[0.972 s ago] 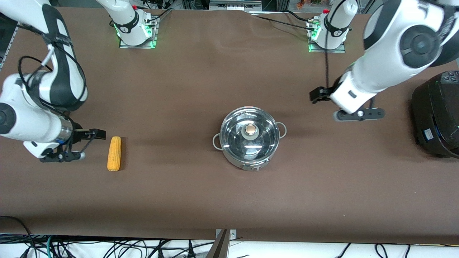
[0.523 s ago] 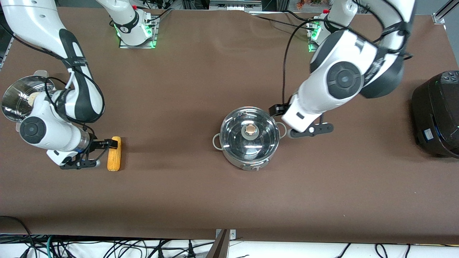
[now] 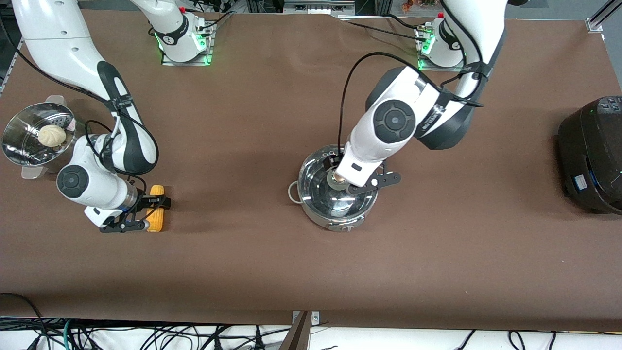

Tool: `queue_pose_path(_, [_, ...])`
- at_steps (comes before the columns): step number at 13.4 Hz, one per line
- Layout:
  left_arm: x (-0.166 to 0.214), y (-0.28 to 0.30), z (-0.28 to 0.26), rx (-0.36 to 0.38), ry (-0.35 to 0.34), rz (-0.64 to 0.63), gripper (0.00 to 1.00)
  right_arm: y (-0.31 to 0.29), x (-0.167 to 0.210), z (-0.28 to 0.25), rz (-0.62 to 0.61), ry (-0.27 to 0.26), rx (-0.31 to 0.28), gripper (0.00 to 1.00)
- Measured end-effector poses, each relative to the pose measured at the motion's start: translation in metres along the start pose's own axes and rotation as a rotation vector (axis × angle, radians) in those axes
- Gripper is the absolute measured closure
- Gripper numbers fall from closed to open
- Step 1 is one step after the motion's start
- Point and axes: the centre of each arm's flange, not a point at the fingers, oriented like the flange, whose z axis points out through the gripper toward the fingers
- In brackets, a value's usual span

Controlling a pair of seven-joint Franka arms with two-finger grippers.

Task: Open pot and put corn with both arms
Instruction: 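Reach the left gripper to the lid knob while the right gripper reaches the corn, then grasp the lid knob with the left gripper while the right gripper grasps the corn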

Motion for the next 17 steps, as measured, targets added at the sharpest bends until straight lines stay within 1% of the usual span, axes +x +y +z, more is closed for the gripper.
queue_pose_path(3, [-0.007,0.016,0.021,-0.005,0.014,0.018,0.00,0.001,0.001,0.015,0.001,0.010,0.001,0.00])
queue_pose_path(4, [-0.008,0.018,0.028,0.013,0.026,0.029,0.00,0.001,0.000,0.018,0.001,0.008,0.001,0.01])
queue_pose_path(5, [-0.009,0.021,0.035,0.038,0.046,0.042,0.00,0.001,0.000,0.019,0.001,0.006,0.001,0.05])
queue_pose_path(7, [-0.009,0.026,0.045,0.058,0.089,0.064,0.00,0.000,0.000,0.019,0.000,0.002,0.001,0.29])
queue_pose_path(8, [-0.007,0.026,0.048,0.054,0.101,0.066,0.00,0.000,0.000,0.019,-0.001,-0.002,0.001,0.42])
queue_pose_path(9, [-0.005,0.026,0.050,0.054,0.106,0.065,0.00,0.000,0.000,0.018,0.000,-0.004,0.001,0.52])
queue_pose_path(10, [-0.003,0.025,0.050,0.055,0.107,0.062,0.00,0.000,0.000,0.017,-0.001,-0.006,0.001,0.55])
queue_pose_path(13, [0.005,0.020,0.050,0.046,0.121,0.071,0.00,-0.001,0.003,0.012,-0.002,-0.012,0.002,0.55])
queue_pose_path(15, [0.014,0.015,0.051,0.042,0.126,0.079,0.00,-0.002,0.008,0.000,-0.004,-0.038,0.004,0.55])
queue_pose_path(17, [0.018,0.012,0.053,0.039,0.127,0.081,0.00,-0.006,0.018,-0.025,-0.009,-0.061,0.008,0.56])
